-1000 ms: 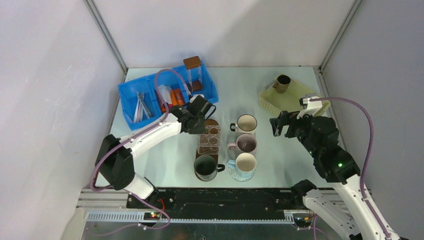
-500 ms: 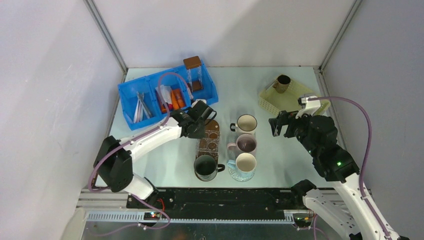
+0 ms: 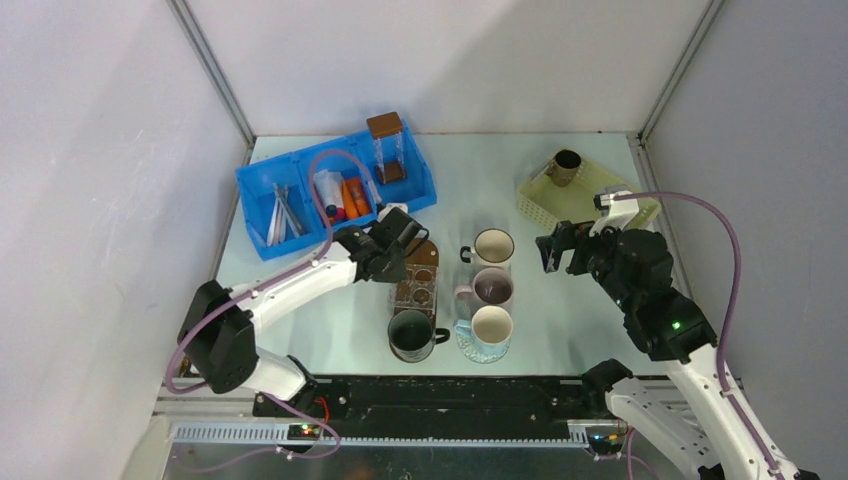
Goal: Prepare toiletry sets of a toothbrush and toothpaste on the tray
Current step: Adjust the toothpaste holder on the tray, then pick up the cup from the storage box.
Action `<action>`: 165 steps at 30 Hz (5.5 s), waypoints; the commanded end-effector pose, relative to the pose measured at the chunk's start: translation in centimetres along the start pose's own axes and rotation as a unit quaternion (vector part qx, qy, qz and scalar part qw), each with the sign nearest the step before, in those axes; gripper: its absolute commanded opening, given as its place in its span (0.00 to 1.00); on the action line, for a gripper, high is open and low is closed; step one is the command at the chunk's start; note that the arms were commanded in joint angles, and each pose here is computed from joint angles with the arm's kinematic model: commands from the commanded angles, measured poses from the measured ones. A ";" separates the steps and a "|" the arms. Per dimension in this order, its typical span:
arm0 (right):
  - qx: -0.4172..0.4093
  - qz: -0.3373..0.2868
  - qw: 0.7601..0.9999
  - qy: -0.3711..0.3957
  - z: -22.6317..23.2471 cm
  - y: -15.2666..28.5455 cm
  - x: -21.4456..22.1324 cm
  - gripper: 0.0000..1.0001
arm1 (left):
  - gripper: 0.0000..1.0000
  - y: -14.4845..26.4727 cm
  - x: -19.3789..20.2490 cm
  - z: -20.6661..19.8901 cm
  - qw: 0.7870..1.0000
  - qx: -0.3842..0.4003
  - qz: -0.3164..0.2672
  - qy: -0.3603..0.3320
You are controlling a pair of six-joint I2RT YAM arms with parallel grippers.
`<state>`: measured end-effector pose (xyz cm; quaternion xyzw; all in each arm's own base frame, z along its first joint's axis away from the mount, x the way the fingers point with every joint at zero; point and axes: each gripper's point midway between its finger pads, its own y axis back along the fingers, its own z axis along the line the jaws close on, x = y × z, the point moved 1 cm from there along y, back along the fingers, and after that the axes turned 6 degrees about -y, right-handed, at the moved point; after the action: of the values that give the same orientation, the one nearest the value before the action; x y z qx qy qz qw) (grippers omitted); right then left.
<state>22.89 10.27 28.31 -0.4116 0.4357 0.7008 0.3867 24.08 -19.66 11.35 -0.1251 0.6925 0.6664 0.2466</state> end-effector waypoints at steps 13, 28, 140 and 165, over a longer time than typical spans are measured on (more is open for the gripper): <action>-0.013 -0.015 1.000 0.001 0.5 -0.3 -0.8 0.88 | 0.32 0.9 0.1 -0.5 1.000 0.016 -0.017 0.019; 0.032 -0.012 0.999 -0.041 -0.9 -2.6 -2.6 0.88 | 0.89 6.2 -4.1 1.1 0.993 0.032 -0.101 0.057; -0.251 0.072 0.911 0.318 17.8 -14.4 -2.6 0.00 | 0.84 15.4 -14.6 -3.1 0.934 0.241 -0.265 -0.008; -0.270 0.084 0.909 0.307 20.6 -14.1 -1.4 0.04 | 0.01 10.5 -13.9 -3.5 0.963 0.162 -0.214 0.012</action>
<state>30.87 32.53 27.09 -0.6359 0.3973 0.6616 0.0040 28.91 -24.91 25.54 -0.1937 0.7600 0.4756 0.3984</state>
